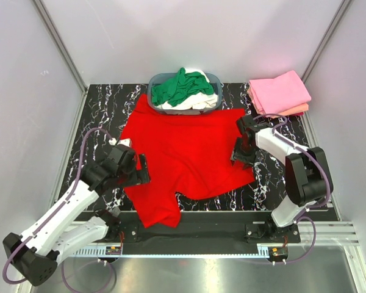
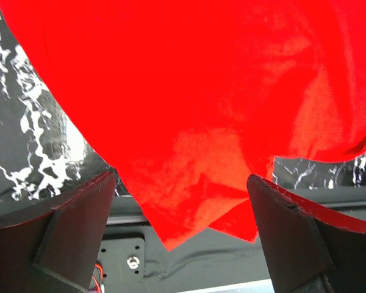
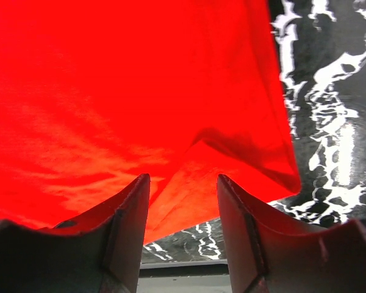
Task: Fold and stack the t-shirts
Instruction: Flatten the tshirt out
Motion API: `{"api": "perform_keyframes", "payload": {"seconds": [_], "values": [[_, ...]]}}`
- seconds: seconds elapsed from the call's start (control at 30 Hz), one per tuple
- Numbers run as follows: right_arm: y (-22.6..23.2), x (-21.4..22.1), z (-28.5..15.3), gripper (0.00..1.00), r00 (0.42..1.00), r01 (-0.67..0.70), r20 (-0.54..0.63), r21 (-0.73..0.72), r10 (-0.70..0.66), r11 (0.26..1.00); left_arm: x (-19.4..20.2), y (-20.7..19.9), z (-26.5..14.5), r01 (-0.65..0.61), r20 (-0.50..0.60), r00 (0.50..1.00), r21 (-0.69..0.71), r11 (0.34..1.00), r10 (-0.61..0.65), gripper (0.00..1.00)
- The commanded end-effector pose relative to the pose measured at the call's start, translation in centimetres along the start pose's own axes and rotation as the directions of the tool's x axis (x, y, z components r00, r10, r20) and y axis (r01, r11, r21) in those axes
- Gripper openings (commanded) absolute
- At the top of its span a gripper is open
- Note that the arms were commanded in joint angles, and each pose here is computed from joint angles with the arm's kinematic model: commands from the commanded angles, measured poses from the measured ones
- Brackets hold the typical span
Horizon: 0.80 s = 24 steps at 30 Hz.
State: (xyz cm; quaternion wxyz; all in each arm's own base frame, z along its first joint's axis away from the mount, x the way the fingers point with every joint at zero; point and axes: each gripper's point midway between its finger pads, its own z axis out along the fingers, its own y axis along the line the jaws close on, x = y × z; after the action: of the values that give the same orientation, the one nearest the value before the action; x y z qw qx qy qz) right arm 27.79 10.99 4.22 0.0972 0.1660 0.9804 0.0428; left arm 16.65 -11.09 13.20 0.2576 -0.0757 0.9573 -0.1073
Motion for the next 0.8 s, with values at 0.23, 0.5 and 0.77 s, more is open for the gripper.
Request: {"api": "perform_keyframes", "payload": {"seconds": [0.23, 0.5, 0.77], "values": [[-1.3, 0.4, 1.7, 0.47, 1.0, -0.016, -0.003, 0.085, 0.017, 0.996, 0.9, 0.4, -2.5, 0.079, 0.037, 0.996, 0.049, 0.996, -0.081, 0.96], [-2.2, 0.9, 2.7, 0.29, 1.0, -0.01, -0.017, 0.122, 0.012, 0.992, 3.2, 1.5, -1.9, 0.103, -0.014, 0.995, 0.037, 0.994, -0.103, 0.93], [-2.7, 0.6, -0.8, 0.0, 0.997, -0.032, 0.068, 0.097, 0.026, 0.995, 6.8, 2.0, -1.2, 0.074, -0.131, 0.989, 0.008, 0.997, -0.073, 0.86]]}}
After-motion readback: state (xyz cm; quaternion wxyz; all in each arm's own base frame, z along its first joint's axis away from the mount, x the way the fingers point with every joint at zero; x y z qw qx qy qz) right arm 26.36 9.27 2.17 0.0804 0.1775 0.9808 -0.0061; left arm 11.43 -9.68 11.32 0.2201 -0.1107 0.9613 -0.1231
